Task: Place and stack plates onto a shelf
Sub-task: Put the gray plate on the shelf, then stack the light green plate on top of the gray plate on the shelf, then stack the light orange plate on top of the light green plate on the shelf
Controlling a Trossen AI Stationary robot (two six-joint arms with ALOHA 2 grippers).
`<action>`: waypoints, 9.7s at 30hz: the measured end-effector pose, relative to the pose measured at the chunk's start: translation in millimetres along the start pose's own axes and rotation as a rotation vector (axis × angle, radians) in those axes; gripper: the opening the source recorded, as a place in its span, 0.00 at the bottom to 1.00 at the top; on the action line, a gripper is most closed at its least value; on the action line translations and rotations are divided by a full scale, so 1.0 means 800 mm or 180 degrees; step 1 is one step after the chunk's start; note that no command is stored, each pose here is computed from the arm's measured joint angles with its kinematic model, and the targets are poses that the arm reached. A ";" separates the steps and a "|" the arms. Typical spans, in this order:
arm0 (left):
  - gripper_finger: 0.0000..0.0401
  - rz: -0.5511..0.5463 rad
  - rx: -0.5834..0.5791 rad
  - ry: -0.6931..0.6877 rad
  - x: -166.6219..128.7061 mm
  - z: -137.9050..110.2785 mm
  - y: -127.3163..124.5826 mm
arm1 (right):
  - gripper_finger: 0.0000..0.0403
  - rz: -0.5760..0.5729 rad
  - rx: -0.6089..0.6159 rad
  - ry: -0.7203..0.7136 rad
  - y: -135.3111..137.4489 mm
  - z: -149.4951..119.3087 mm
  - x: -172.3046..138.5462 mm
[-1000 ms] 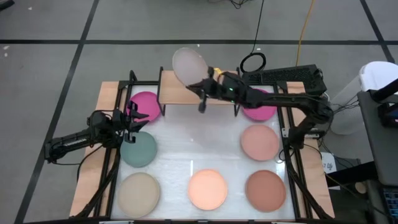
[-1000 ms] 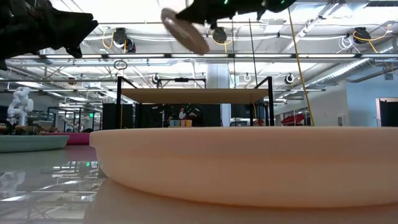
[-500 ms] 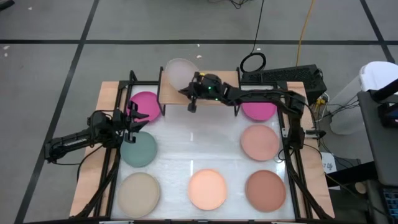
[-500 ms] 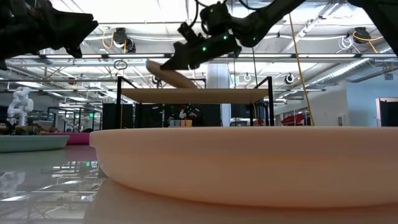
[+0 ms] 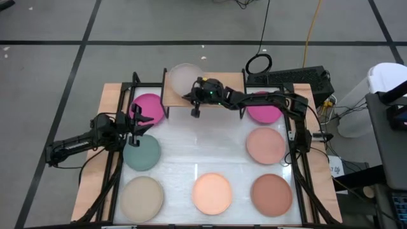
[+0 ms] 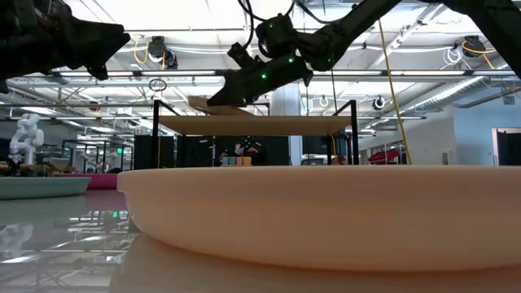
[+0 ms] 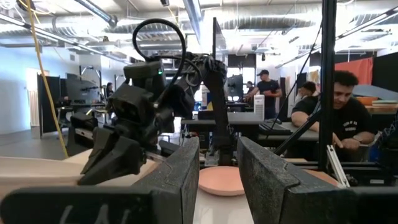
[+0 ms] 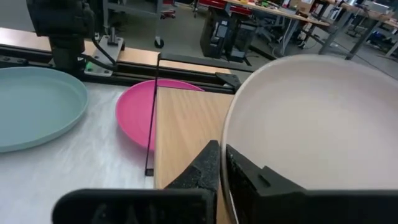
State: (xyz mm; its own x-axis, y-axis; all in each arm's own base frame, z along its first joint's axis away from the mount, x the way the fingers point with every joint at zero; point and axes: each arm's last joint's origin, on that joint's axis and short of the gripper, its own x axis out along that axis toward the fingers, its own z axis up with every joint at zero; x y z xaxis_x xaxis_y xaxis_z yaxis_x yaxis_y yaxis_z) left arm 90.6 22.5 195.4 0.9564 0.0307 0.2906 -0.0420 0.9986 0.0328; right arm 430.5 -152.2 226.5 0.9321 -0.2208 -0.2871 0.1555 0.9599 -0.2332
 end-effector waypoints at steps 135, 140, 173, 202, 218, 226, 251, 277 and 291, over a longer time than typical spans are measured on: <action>0.03 0.2188 -0.0551 0.3561 0.239 0.177 0.195 | 0.52 0.0295 -0.0070 -0.1469 0.175 -0.002 -0.287; 0.03 0.2228 -0.0892 0.3627 0.243 0.158 0.243 | 0.52 0.0309 -0.0076 -0.1443 0.175 -0.003 -0.286; 0.36 0.2415 -0.1076 0.3681 0.245 0.141 0.291 | 0.52 0.0334 -0.0092 -0.1370 0.176 -0.006 -0.285; 0.39 0.0708 -0.0572 0.0832 0.113 0.197 0.008 | 0.52 0.0559 0.0273 -0.0450 0.169 0.032 -0.288; 0.39 0.0469 -0.0545 0.0995 0.113 0.147 -0.012 | 0.52 0.1366 0.0622 0.0729 0.241 -0.010 -0.253; 0.39 0.0444 -0.0564 0.1013 0.113 0.146 -0.014 | 0.52 0.1247 0.0934 0.1281 0.273 -0.064 -0.208; 0.39 0.0449 -0.0542 0.1145 0.112 0.141 -0.014 | 0.52 0.1252 0.1124 0.1615 0.311 -0.114 -0.180; 0.39 0.0457 -0.0518 0.1334 0.125 0.127 -0.014 | 0.02 0.1287 0.0954 0.1625 0.312 -0.119 -0.178; 0.39 0.0114 -0.0487 0.0783 0.130 0.150 -0.020 | 0.00 0.0544 0.1016 -0.0038 0.218 -0.015 -0.188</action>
State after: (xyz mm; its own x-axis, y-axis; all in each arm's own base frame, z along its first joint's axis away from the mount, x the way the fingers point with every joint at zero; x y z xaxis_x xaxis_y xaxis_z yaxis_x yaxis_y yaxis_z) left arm 155.9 4.5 339.4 0.9972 0.0569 0.0476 -0.0507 0.9911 -0.1232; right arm 313.3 46.4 218.2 0.9570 -0.0522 -0.2854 0.0897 0.9888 0.1196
